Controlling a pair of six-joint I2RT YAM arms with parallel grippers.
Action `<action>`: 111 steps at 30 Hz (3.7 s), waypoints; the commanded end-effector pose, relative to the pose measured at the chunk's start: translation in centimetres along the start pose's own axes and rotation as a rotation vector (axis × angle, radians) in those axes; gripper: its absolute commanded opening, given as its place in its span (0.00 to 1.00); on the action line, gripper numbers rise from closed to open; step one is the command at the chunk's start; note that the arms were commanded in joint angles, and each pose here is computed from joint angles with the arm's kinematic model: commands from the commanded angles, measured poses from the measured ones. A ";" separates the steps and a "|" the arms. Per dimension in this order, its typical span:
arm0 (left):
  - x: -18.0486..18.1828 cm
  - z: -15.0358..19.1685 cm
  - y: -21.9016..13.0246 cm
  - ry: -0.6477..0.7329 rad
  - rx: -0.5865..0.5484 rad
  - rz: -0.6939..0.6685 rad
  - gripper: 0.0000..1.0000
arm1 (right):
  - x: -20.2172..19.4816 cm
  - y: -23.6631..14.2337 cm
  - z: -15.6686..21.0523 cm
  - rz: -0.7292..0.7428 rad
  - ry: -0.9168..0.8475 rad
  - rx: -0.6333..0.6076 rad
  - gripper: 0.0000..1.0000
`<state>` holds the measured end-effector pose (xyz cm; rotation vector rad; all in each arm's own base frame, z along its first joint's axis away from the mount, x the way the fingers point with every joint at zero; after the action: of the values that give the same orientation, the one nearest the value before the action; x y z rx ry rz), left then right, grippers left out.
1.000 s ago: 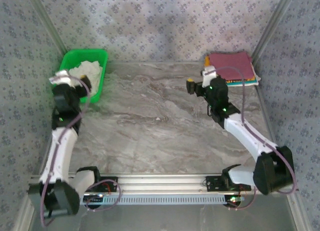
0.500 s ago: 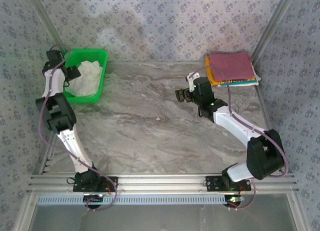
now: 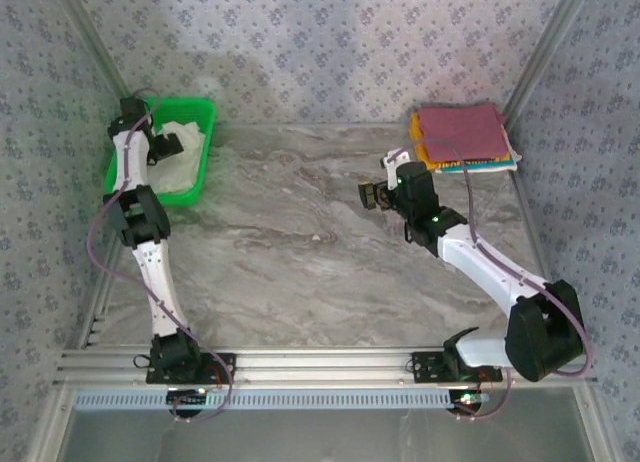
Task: Fold and stack the t-shirts
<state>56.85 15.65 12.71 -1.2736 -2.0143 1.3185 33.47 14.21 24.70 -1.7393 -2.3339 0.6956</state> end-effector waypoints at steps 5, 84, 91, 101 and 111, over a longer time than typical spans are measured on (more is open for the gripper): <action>0.7 0.6 2.4 -0.060 0.040 0.031 0.90 | -0.2 -1.0 0.0 0.003 0.002 -0.013 1.00; -21.4 42.5 -15.0 0.895 0.051 0.507 0.26 | 1.0 7.8 12.9 -0.246 0.317 0.539 0.38; -18.7 37.5 -18.0 0.711 -0.097 0.454 0.00 | -0.3 7.6 11.7 -0.244 0.361 0.482 0.10; -13.0 30.4 -24.8 0.446 -0.313 0.505 0.00 | -2.4 3.3 7.3 -0.178 0.348 0.327 0.00; -9.3 27.6 -32.8 0.444 -0.527 0.582 0.00 | -4.9 -5.0 0.5 -0.063 0.237 0.078 0.00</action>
<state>27.23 -11.27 26.26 -2.1992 -1.7438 0.7030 31.98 9.52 24.14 -1.5066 -2.1266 0.5335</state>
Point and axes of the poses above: each hand's point on the last joint's axis, 136 mm out from that joint toward the fingers, its own y axis out along the fingers, its own x axis along the line the jaws close on, z = x × y, the point moved 6 cm from there along -y, back along the fingers, and after that the axes turned 5 degrees about -y, right-handed, at the moved point
